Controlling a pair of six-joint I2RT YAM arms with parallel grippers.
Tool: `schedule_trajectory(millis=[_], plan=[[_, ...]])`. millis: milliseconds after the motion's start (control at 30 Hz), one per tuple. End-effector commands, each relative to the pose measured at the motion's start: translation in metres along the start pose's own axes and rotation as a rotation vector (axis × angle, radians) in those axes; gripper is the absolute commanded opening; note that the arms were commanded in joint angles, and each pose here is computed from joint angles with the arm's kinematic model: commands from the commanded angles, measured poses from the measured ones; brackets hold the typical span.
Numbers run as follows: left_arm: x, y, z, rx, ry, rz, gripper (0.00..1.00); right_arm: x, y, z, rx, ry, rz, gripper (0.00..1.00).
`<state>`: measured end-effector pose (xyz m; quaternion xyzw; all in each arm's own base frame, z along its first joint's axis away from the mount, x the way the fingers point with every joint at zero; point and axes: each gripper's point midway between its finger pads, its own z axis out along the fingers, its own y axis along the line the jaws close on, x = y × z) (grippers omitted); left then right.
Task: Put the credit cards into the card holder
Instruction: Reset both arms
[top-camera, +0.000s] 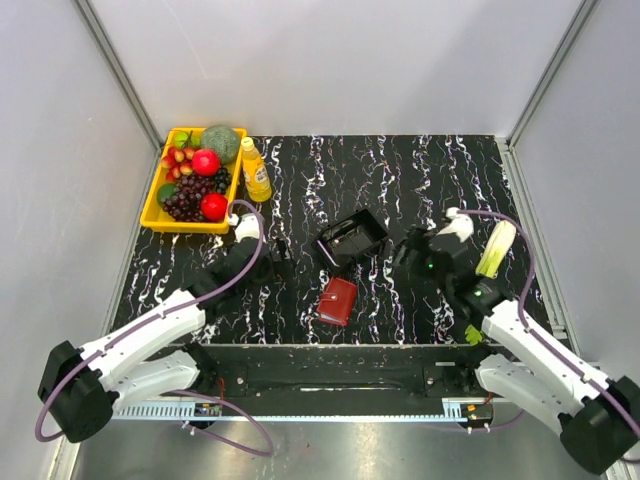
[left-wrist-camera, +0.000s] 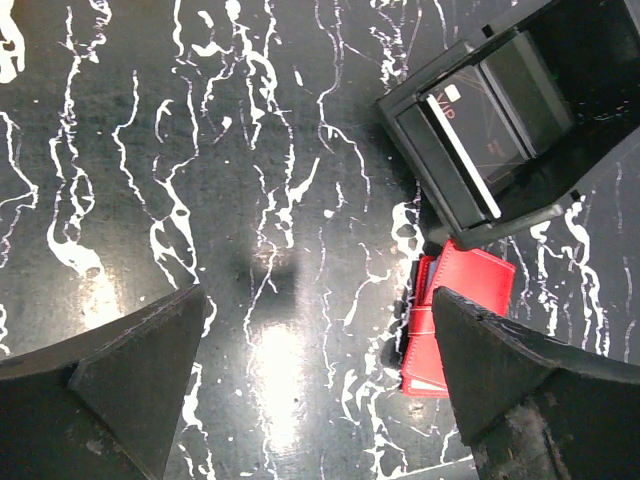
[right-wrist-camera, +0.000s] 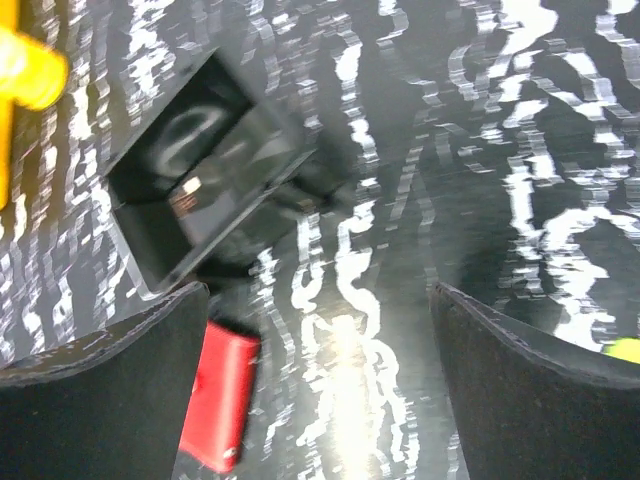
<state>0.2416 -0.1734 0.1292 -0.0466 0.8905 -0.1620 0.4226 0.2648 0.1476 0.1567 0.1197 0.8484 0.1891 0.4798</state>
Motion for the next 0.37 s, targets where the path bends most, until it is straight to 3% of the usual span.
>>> schedule_trajectory(millis=[0, 333], plan=[[-0.017, 0.010, 0.002, -0.053, -0.036, 0.019, 0.99, -0.013, -0.052, 0.000, 0.102, 0.014, -0.010, 0.99], [-0.023, 0.028, 0.009, -0.127, -0.039, 0.005, 0.99, -0.047, -0.096, 0.019, 0.202, 0.015, 0.021, 0.99]])
